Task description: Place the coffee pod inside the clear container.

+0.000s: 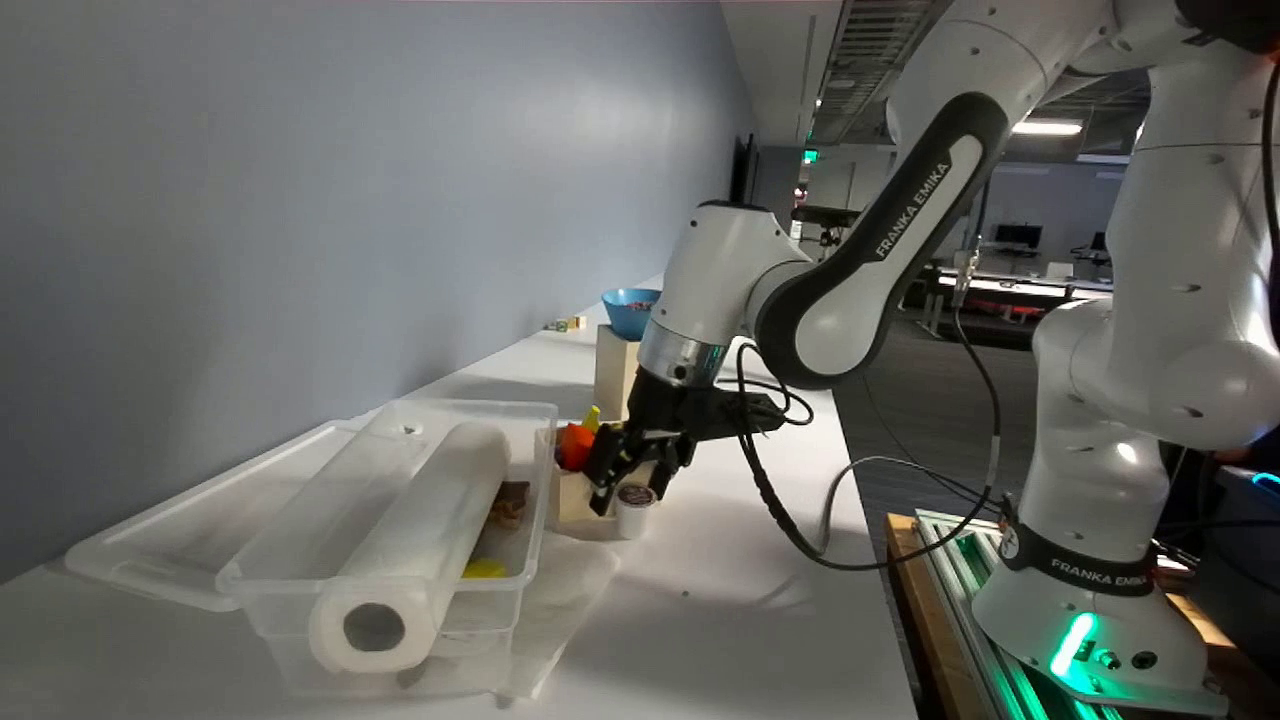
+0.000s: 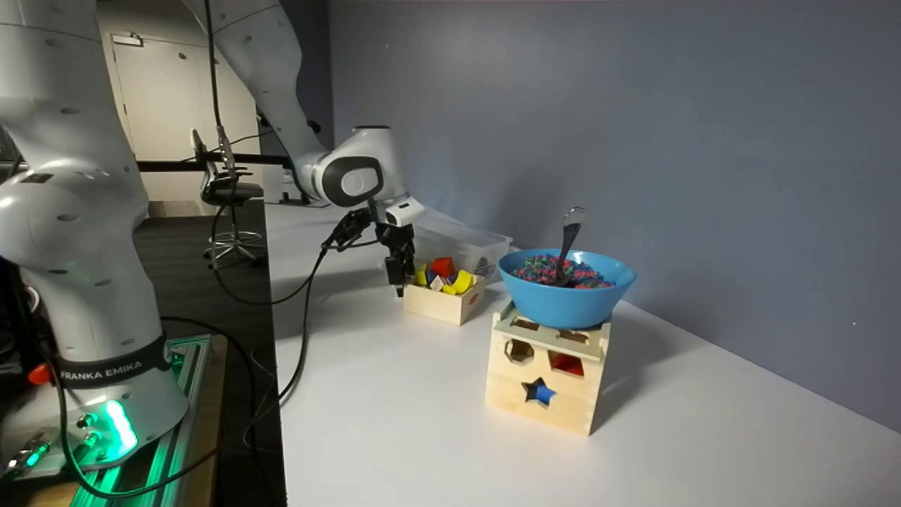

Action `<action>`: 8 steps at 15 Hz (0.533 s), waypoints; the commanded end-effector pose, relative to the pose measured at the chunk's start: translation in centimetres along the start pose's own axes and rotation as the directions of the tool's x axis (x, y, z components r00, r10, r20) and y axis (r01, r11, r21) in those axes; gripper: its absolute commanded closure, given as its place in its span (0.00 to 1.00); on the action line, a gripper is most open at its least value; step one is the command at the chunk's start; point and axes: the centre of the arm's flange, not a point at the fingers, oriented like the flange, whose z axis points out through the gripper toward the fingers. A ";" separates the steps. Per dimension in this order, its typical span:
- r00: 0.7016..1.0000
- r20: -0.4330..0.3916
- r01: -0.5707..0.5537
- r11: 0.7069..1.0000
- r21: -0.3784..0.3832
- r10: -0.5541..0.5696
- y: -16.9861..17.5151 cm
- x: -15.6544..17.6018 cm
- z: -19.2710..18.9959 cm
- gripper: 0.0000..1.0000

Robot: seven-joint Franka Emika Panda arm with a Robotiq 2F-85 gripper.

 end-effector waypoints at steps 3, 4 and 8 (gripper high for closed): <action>0.998 0.067 0.013 1.000 -0.028 -0.011 -2.5 -0.2 1.6 0.14; 0.997 0.072 0.020 0.999 -0.035 -0.017 -2.8 -0.5 1.5 0.32; 0.996 0.082 0.048 0.997 -0.054 -0.044 -3.4 -1.4 0.9 0.58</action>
